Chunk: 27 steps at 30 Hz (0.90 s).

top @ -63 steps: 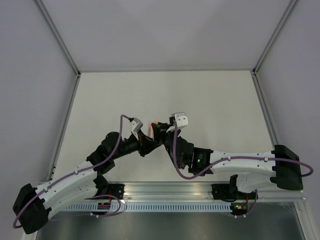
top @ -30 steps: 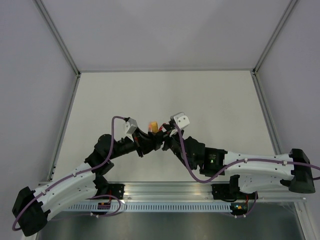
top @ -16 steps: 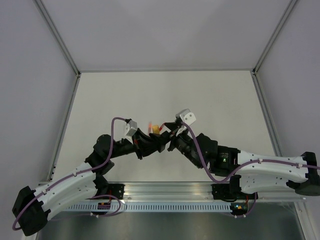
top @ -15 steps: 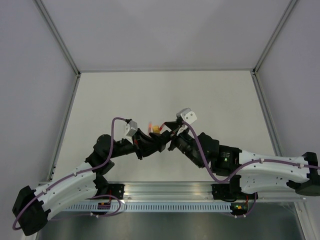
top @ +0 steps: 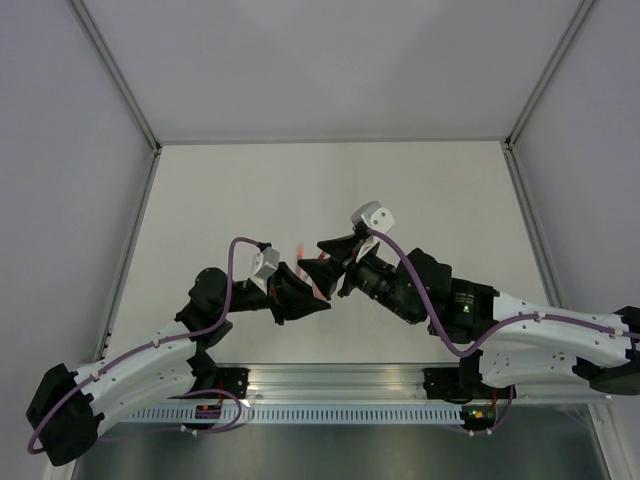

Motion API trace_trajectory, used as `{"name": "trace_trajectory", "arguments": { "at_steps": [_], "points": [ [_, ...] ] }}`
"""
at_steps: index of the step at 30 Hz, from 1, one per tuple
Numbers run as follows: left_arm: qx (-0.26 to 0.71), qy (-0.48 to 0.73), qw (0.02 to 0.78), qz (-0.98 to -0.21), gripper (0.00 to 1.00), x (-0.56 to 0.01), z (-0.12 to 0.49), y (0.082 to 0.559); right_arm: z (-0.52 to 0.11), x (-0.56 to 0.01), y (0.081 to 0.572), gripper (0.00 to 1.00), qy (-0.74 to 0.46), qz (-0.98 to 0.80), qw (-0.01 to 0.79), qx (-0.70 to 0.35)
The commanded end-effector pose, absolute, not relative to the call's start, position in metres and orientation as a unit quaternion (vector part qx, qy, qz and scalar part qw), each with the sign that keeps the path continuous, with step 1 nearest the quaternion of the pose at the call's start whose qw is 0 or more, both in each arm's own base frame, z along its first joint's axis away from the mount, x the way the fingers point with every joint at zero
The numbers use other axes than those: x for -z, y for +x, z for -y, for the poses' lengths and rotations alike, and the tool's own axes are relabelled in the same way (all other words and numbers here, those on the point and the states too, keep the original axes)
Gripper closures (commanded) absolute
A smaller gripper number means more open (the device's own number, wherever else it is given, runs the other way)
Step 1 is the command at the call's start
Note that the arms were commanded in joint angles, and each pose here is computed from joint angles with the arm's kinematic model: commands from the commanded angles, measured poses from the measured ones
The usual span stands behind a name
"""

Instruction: Insert the pens into the pen caps

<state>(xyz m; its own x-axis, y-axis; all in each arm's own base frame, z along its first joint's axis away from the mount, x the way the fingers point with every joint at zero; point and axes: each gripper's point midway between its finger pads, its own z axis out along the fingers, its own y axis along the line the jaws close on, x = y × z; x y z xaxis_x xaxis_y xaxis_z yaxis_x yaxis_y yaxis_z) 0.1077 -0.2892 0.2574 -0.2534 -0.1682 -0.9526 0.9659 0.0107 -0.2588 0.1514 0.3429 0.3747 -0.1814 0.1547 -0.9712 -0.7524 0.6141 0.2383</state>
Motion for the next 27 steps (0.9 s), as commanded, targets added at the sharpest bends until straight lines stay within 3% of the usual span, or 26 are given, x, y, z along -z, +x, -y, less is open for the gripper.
{"name": "trace_trajectory", "arguments": {
  "at_steps": [1,8,18,27],
  "points": [
    [0.61,0.401,0.489,-0.477,0.98,-0.278,0.288,0.095,-0.347,-0.388,0.146,0.42,-0.238,-0.659,0.59,-0.401],
    [0.618,0.411,0.48,-0.467,0.98,-0.278,0.288,0.09,-0.352,-0.369,0.146,0.55,-0.251,-0.668,0.571,-0.406],
    [0.648,0.414,0.466,-0.439,0.98,-0.291,0.286,0.076,-0.363,-0.3,0.118,0.99,-0.304,-0.691,0.494,-0.432],
    [0.651,0.4,0.488,-0.422,0.98,-0.314,0.279,0.074,-0.338,-0.275,0.112,1.0,-0.3,-0.716,0.473,-0.417]
  ]
}}
